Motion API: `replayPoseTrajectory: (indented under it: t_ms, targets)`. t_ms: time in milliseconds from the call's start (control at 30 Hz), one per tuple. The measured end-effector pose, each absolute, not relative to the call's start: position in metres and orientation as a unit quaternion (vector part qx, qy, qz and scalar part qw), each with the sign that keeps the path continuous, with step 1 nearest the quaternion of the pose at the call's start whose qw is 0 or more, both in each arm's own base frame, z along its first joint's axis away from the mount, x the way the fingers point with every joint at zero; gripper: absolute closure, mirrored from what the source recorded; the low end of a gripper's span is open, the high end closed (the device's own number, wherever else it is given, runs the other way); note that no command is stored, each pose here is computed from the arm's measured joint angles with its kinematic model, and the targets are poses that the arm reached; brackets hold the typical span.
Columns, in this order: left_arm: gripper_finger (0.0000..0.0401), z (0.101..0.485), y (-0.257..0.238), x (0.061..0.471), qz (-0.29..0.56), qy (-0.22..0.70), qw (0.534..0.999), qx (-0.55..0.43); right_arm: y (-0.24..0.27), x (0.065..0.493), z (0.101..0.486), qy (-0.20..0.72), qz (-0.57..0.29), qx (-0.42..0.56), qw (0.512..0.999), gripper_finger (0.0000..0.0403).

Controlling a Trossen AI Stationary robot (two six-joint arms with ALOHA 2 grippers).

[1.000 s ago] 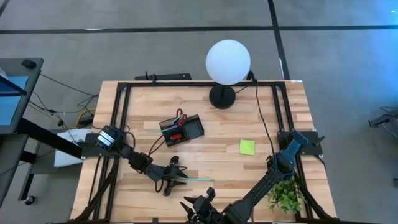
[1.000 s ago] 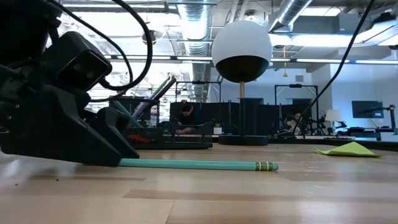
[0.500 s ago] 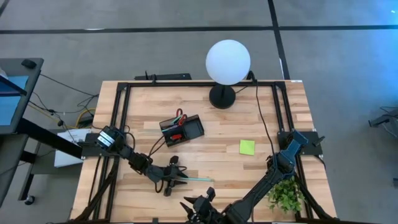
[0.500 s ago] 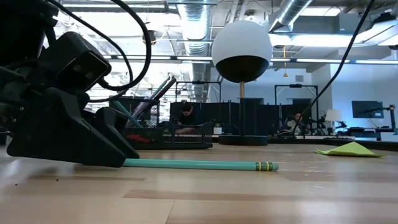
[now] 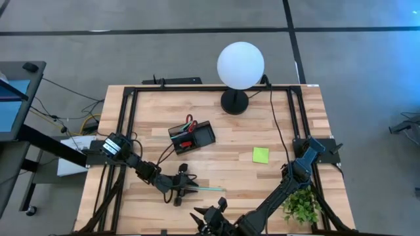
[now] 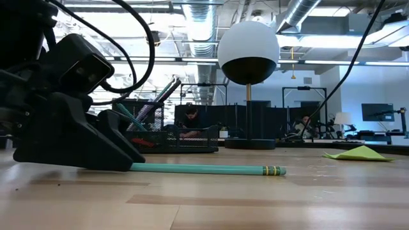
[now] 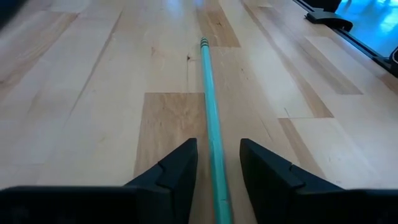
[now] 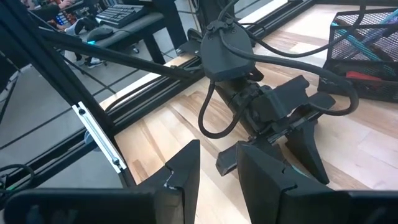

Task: Pick and place office supplies into organizer
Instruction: Put the blue pencil into the black desk organizer

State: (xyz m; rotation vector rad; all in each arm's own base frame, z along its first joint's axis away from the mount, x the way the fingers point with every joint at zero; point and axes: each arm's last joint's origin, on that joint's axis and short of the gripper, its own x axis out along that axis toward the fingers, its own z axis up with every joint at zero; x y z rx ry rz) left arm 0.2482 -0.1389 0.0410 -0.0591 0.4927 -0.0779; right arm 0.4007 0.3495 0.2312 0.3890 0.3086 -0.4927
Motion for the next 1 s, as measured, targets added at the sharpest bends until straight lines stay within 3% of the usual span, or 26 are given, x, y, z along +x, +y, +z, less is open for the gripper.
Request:
replayPoseTrajectory:
  t_ms: [1000]
  targets:
    - [0.0276,0.041,-0.149,0.252,0.011,0.246,0.969,-0.015,0.350,0.401,0.231,0.152,-0.240,0.192,0.939,0.0305]
